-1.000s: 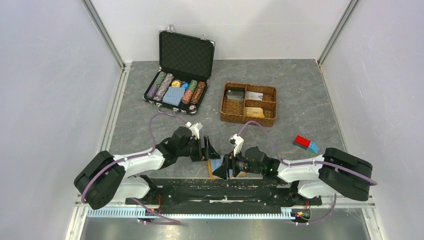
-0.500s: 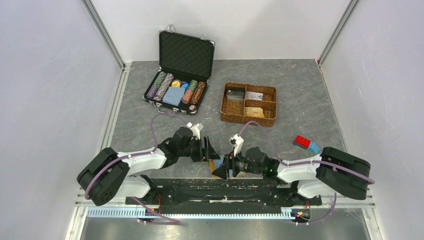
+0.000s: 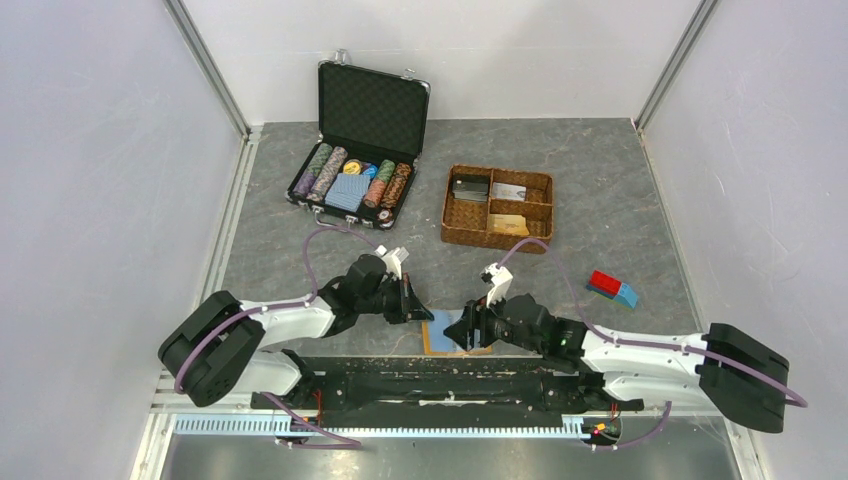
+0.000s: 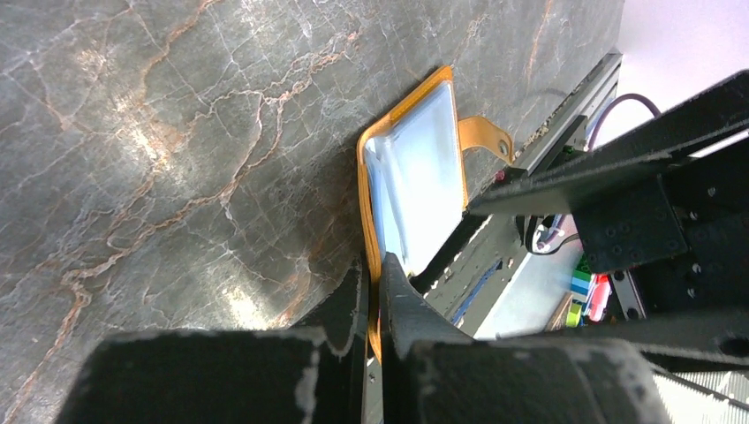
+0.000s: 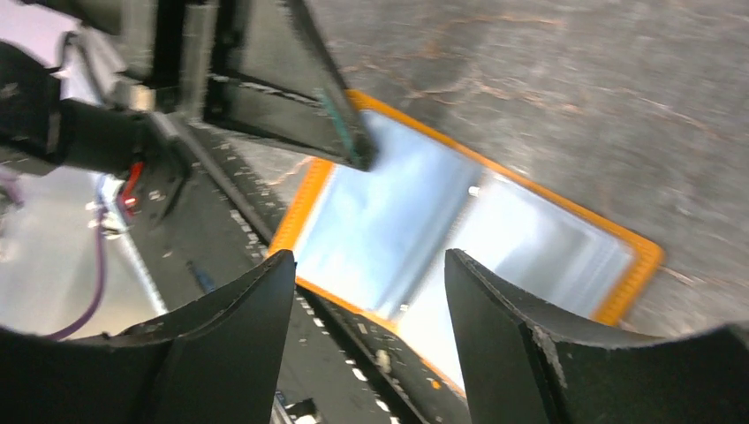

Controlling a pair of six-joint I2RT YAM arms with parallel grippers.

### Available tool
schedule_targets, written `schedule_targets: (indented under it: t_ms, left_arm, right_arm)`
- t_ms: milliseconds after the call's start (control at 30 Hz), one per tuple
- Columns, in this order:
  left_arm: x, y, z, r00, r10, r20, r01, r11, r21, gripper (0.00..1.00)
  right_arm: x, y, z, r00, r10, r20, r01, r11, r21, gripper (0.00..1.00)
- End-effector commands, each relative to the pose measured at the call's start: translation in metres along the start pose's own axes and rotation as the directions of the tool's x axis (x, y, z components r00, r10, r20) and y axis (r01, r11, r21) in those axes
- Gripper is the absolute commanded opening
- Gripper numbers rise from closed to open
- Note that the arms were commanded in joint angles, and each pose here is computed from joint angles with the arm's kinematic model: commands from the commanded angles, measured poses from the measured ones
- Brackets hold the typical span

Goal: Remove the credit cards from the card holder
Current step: Remove the credit card from the card holder.

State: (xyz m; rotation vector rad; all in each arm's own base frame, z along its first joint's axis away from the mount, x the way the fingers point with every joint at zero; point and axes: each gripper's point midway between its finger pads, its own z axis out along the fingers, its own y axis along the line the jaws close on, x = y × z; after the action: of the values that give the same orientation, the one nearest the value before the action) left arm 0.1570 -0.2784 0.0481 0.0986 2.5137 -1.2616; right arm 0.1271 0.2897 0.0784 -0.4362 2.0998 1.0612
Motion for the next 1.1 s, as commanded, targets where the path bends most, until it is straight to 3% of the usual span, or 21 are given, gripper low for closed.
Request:
schedule_targets:
  t_ms: [0, 633, 1067]
  left_arm:
    - [-0.001, -0.010, 0.001, 1.000, 0.011, 0.000, -0.011, 0.999, 0.050, 0.02]
    - [0.000, -0.007, 0.001, 1.000, 0.005, 0.006, -0.005, 0.999, 0.043, 0.02]
    - [-0.001, -0.007, 0.001, 1.000, 0.001, 0.010, -0.002, 0.999, 0.040, 0.02]
  right_arm:
    - [-0.008, -0.032, -0.006, 1.000, -0.012, 0.010, 0.009, 0.980, 0.197, 0.65]
    - [0.006, -0.061, -0.009, 0.998, 0.056, -0.033, -0.041, 0.938, 0.345, 0.57]
    - [0.013, -0.043, 0.001, 0.993, 0.095, -0.065, -0.076, 0.964, 0.255, 0.54]
